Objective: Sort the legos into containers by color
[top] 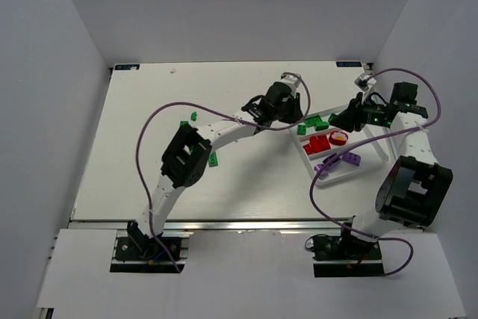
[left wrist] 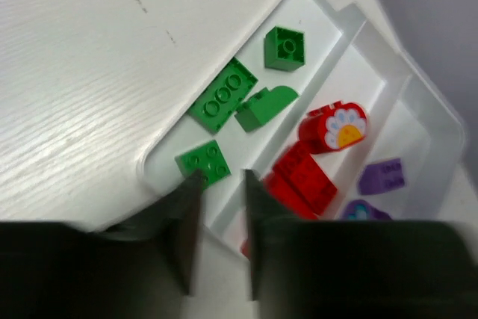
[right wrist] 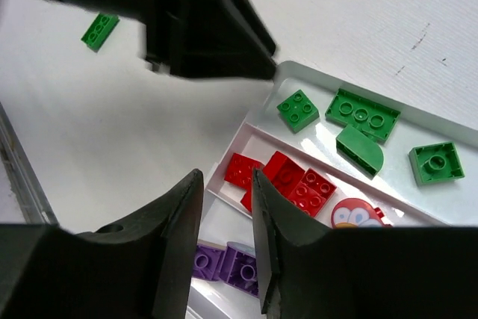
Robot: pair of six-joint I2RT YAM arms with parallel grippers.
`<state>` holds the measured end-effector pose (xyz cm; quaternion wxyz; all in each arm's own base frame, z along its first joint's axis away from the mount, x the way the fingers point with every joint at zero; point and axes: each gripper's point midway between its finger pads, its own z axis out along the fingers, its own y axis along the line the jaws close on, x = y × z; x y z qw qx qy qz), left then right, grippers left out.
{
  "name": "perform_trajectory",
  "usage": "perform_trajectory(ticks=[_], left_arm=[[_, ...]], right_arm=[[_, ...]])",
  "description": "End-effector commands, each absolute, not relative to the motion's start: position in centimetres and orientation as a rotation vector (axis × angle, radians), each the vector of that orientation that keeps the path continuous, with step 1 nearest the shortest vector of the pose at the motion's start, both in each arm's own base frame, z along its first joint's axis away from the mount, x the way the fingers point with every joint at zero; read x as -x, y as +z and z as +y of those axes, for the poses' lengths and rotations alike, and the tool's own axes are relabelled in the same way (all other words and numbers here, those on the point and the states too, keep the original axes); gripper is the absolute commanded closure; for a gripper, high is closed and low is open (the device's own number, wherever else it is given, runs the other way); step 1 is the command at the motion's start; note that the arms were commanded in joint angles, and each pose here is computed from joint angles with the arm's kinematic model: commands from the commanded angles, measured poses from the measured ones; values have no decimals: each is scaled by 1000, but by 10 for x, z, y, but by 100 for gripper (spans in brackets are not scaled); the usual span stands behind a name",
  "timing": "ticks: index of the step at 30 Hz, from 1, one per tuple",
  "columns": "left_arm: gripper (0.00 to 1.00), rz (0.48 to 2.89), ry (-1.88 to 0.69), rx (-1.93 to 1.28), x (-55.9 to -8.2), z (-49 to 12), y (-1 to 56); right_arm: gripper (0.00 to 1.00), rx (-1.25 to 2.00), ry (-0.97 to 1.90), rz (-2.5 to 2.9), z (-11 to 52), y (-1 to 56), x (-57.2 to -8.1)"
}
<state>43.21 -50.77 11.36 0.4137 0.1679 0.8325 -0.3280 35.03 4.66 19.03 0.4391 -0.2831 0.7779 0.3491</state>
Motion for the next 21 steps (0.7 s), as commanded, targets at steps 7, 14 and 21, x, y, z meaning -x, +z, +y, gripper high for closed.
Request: perform_trajectory(ticks=[7, 14, 21], left_arm=[[48, 1964, -617, -63, -395, -334, 242], [15, 2013, -520, 205, -349, -225, 227], [2, 1981, -342, 484, -314, -136, 220]], right_arm=[[46, 1136, 799, 1816, 111, 202, -341], [42, 1340, 673, 1831, 211, 179, -335], [38, 1201, 698, 2138, 342, 138, -310]])
